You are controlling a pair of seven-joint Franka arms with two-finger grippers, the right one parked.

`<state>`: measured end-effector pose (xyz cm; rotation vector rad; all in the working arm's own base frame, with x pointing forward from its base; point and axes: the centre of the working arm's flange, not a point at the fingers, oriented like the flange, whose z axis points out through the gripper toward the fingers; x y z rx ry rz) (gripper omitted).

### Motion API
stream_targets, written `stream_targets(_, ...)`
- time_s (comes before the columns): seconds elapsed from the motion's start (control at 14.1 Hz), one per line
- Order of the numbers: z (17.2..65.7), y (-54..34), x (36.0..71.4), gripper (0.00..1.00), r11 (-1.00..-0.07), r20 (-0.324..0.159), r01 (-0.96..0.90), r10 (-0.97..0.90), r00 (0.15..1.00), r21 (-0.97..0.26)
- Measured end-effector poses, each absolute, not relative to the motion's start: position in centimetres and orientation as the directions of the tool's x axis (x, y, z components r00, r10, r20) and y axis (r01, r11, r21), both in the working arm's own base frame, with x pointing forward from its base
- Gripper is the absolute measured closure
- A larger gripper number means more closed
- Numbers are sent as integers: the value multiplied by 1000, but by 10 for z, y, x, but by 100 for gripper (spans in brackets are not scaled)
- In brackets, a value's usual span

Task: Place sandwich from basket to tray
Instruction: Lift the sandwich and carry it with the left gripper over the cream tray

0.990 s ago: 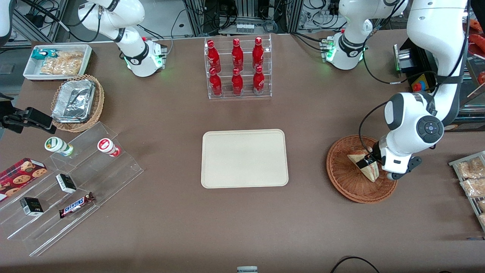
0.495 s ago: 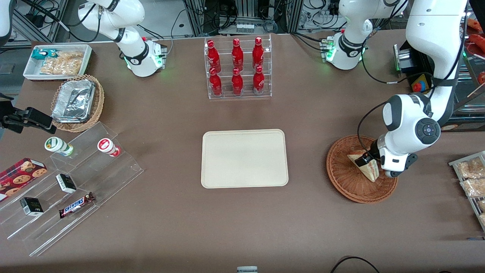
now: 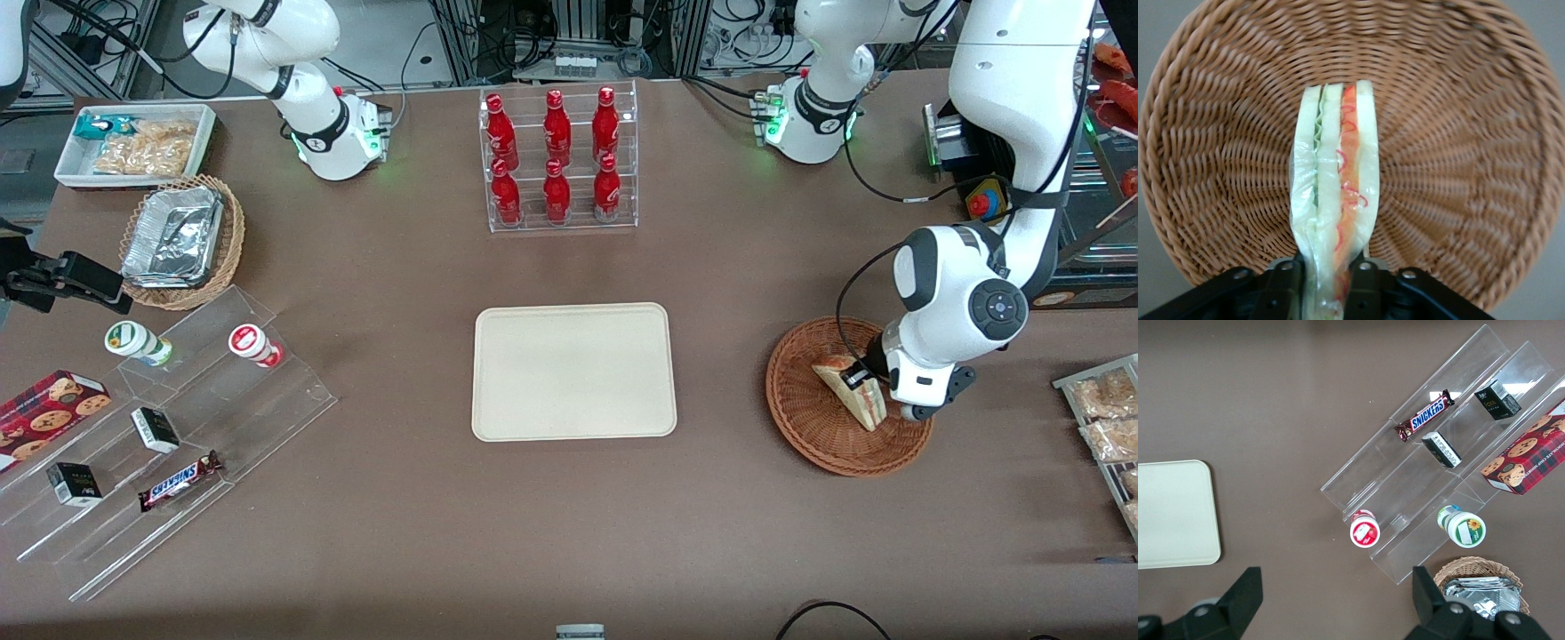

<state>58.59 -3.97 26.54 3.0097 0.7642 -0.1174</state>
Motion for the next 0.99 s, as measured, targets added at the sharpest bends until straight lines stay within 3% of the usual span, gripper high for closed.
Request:
stream_targets(0.21, 306, -80, 599, 85, -974, -78, 221, 218, 973, 38)
stream_targets(0.49, 348, -168, 605, 85, -997, -102, 64, 59, 993, 39)
stream_targets(0.99, 306, -375, 571, 85, -996, -138, 86, 85, 987, 5)
